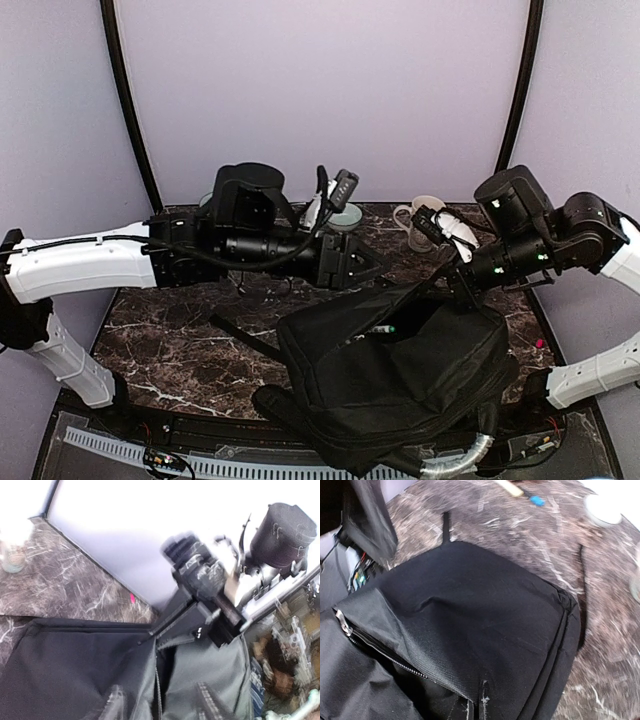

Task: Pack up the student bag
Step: Pass from the left arm to the right, then move the pen to the center of the board.

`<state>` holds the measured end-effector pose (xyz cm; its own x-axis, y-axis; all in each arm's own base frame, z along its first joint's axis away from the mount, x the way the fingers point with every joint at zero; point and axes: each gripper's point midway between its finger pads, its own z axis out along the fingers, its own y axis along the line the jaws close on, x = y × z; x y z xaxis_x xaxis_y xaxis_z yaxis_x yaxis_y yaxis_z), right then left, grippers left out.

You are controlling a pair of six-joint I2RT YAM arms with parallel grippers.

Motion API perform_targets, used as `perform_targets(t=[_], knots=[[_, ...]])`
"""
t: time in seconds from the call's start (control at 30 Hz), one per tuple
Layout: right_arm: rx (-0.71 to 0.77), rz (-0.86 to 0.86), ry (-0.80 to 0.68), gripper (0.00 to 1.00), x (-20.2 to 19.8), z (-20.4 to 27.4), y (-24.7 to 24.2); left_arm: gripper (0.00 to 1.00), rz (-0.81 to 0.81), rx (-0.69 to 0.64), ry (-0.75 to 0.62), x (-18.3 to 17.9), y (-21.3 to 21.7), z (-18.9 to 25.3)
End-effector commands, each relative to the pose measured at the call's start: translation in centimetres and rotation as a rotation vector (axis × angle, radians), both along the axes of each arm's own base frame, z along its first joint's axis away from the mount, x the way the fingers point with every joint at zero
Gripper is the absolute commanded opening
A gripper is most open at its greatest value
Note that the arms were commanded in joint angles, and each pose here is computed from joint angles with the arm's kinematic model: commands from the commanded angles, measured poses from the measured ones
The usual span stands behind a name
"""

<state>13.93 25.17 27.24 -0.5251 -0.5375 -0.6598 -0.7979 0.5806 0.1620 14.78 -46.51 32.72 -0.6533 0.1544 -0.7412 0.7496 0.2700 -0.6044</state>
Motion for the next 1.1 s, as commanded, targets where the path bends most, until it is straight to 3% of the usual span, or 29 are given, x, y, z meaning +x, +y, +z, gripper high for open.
perform_targets(t=[0.0, 0.13, 0.37, 0.6, 0.7, 0.77, 0.87, 1.07], knots=[[0.091, -0.209, -0.044, 0.0, 1.6, 4.5, -2.2, 0.58, 0.21, -0.066, -0.131, 2.9, 3.1, 5.6], [0.043, -0.308, -0.061, 0.0, 2.0, 4.9, -4.6, 0.82, 0.322, -0.011, -0.179, 4.3, 5.3, 5.5], [-0.034, -0.553, -0.074, 0.0, 2.9, 5.7, -9.3, 0.98, 0.501, 0.183, -0.227, 6.6, 9.2, 3.7], [-0.035, -0.678, 0.023, 0.0, 2.5, 3.2, -10.1, 0.99, 0.619, 0.467, -0.093, 10.0, 14.7, -2.2], [0.007, -0.697, 0.057, 0.0, 2.3, 2.6, -9.8, 0.99, 0.727, 0.476, -0.127, 11.6, 17.2, -2.4], [0.018, -0.707, 0.076, 0.0, 2.4, 1.9, -9.3, 0.99, 0.705, 0.446, -0.143, 12.7, 17.8, -3.2], [-0.006, -0.722, 0.115, 0.0, 2.7, 0.8, -8.2, 0.98, 0.736, 0.451, -0.007, 15.3, 20.0, -6.2], [-0.069, -0.768, 0.2, 0.0, 3.8, -1.2, -5.2, 0.94, 1.017, 0.664, 0.256, 19.0, 25.7, -13.1]])
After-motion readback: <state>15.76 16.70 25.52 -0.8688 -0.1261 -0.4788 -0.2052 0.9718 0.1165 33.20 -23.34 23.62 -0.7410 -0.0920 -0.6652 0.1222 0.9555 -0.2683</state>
